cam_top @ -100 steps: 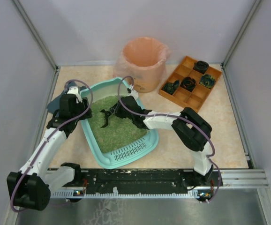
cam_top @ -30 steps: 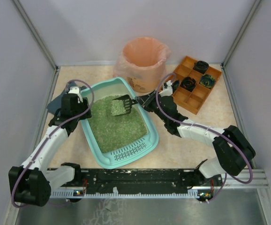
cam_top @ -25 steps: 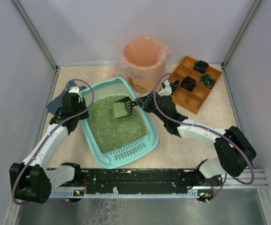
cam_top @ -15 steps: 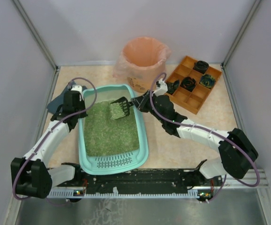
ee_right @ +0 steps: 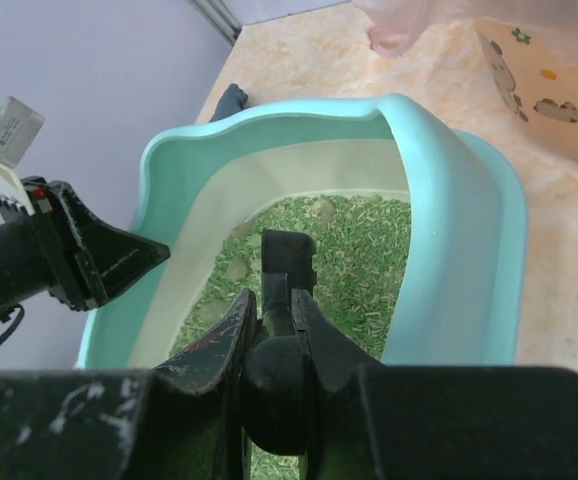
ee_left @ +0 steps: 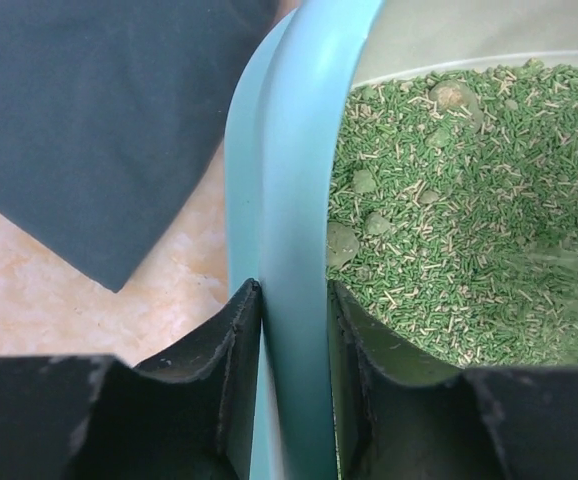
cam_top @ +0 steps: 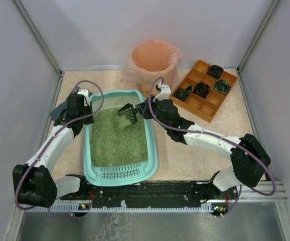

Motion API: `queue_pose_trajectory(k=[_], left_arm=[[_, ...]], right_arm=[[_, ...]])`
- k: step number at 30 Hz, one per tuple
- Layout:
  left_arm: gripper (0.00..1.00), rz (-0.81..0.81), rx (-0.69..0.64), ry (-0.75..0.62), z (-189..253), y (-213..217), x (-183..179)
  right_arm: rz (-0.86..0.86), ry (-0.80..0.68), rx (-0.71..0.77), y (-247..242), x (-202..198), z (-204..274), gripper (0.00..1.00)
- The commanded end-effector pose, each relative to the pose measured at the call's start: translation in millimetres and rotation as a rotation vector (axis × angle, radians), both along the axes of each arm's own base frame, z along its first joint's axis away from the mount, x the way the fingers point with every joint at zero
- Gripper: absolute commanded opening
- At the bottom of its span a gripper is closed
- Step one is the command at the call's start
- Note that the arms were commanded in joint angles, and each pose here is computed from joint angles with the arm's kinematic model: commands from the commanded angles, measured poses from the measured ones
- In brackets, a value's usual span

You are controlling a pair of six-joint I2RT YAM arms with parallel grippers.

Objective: Clean the litter box

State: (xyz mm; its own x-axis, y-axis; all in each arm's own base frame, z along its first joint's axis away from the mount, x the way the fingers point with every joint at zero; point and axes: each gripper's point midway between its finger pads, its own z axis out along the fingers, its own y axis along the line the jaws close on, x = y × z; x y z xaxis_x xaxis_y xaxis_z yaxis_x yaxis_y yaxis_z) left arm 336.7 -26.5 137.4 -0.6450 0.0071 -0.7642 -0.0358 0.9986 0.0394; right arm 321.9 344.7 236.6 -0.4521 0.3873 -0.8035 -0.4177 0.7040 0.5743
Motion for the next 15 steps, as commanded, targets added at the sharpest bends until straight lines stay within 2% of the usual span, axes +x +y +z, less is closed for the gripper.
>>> queue_pose_trajectory(k=[1,2,4,6,8,12,15], left_arm=[[0.43,-0.093,-0.145,-0.040,7.7,-32.0,-2.0],[0.46,-0.098,-0.153,-0.053,9.5,-33.5,-1.1],[0.54,-0.100,-0.166,-0.072,16.1,-35.3,0.2],[0.63,-0.090,-0.172,-0.091,22.4,-34.5,-0.1],[0.69,-0.084,-0.172,-0.119,27.9,-32.9,-1.2],[0.77,-0.070,-0.187,-0.146,35.5,-31.7,-6.5],[0.78,-0.021,-0.188,-0.147,38.4,-25.0,-12.9]], right_arm=[[0.003,-0.125,-0.025,6.7,0.8,35.7,0.00],[0.029,-0.149,-0.091,15.4,-1.8,35.7,0.00],[-0.035,-0.201,-0.221,12.3,-1.6,33.7,0.00],[-0.115,-0.222,-0.231,-1.5,1.5,37.9,0.00],[-0.106,-0.231,-0.250,1.0,-1.8,42.9,0.00],[-0.149,-0.299,-0.404,3.6,-10.6,50.9,0.00],[-0.166,-0.314,-0.411,3.1,-19.7,58.7,0.00]])
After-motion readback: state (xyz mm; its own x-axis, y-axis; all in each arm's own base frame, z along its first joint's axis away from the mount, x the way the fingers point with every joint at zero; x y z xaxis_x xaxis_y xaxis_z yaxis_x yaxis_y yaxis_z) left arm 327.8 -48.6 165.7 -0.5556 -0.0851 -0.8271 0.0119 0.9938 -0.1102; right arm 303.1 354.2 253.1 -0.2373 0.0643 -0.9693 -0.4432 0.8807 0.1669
